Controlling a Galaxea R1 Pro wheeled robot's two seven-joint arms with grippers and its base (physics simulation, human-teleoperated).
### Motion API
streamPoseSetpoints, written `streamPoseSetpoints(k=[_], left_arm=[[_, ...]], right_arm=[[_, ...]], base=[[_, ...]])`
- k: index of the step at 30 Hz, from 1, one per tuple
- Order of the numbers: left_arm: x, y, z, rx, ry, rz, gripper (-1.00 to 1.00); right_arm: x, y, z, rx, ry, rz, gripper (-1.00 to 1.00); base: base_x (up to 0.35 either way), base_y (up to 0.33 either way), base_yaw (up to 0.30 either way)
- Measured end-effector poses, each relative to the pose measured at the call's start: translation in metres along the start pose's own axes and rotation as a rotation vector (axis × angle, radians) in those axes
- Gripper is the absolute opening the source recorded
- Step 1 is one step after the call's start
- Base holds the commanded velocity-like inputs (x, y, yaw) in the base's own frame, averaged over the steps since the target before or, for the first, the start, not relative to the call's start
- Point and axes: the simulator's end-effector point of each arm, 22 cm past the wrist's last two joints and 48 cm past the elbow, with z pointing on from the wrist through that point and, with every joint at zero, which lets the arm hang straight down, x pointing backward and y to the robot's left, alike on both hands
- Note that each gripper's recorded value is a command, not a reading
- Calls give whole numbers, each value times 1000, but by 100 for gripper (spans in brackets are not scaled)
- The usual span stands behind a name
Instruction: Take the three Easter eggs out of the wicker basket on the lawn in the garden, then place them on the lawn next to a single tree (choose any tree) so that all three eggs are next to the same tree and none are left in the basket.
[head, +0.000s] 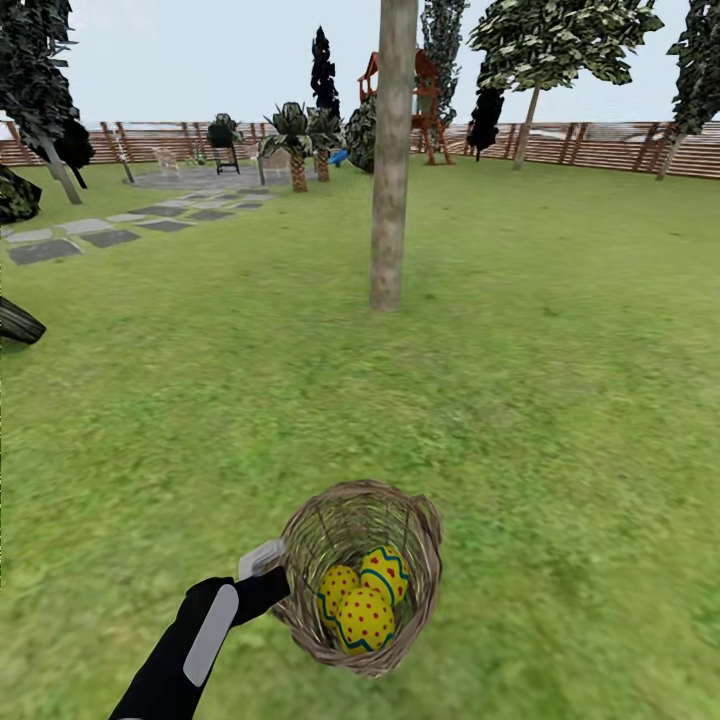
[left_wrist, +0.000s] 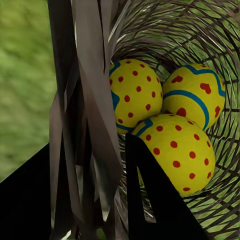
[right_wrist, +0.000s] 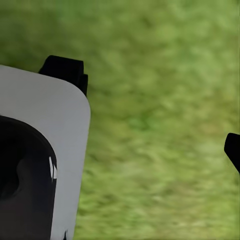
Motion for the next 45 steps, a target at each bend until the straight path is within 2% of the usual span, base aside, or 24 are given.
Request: streamPoseSetpoints(k=[18, 29, 34, 36, 45], left_arm=[[-7, -5, -7, 7, -18, 7, -100], [-7, -5, -7, 8, -19, 7, -100], [-7, -6, -7, 10, -19, 5, -100], [-7, -4, -7, 1, -18, 15, -100], [-7, -6, -7, 9, -19, 6, -100]], right_arm=[[-8, -2, -2, 4, -20, 1, 100], [-11, -3, -2, 6, -26, -1, 100], [-11, -3, -2, 6, -26, 2, 100], [-11, -3, -2, 6, -25, 7, 100], [-10, -3, -2, 5, -25, 6, 100]], base=[[0, 0, 187], [0, 0, 101], [0, 0, -35], [0, 0, -254], [0, 0, -278]])
